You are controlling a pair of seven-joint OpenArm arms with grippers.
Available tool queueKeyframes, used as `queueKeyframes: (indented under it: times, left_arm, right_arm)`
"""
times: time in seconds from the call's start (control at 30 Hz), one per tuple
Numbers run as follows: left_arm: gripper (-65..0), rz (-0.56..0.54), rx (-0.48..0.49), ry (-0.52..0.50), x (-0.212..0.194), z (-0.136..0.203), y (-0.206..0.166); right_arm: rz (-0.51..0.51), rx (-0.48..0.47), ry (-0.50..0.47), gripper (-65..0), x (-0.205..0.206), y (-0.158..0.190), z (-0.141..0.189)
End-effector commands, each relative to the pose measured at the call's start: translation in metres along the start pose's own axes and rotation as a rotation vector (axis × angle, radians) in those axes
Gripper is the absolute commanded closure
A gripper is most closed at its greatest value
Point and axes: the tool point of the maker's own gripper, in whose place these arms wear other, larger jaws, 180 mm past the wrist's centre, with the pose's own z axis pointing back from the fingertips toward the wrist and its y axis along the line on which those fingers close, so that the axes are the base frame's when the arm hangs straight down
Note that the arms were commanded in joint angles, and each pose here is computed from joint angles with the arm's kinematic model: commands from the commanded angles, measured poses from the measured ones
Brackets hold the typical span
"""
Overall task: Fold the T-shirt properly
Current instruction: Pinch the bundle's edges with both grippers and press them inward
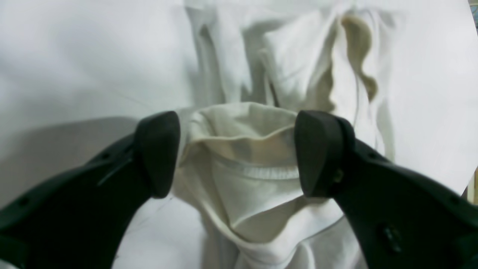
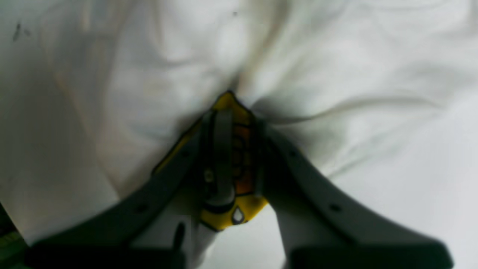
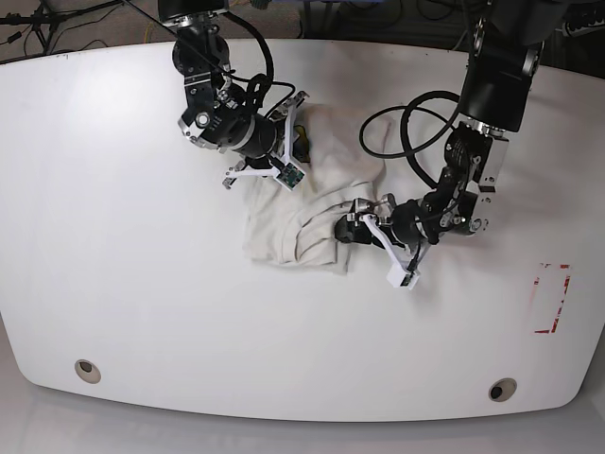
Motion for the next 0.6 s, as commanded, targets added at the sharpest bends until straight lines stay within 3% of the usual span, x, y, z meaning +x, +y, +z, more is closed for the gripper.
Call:
queueKeyframes:
  times: [0.0,0.5,0.57]
  left_arm:
    - [-44.7,-0.018,-0.014,-0.056,0.022,0.005,-0.004]
    - [-43.7,-0.045,-0.007,-0.007,0.008,-0.003,-0.006]
    - [-41.0,-0.051,0.02,0.012,0.002,-0.006,0.001]
  right_arm:
    - [-0.008,0.009,-0.016,-7.3,0.003,0.001,-0.002]
    - [-0.007,0.01,-0.02,-7.3,0.004,0.001,-0.002]
    - [-0.006,0.009,-0.021,-7.3,0.004,0.001,-0.002]
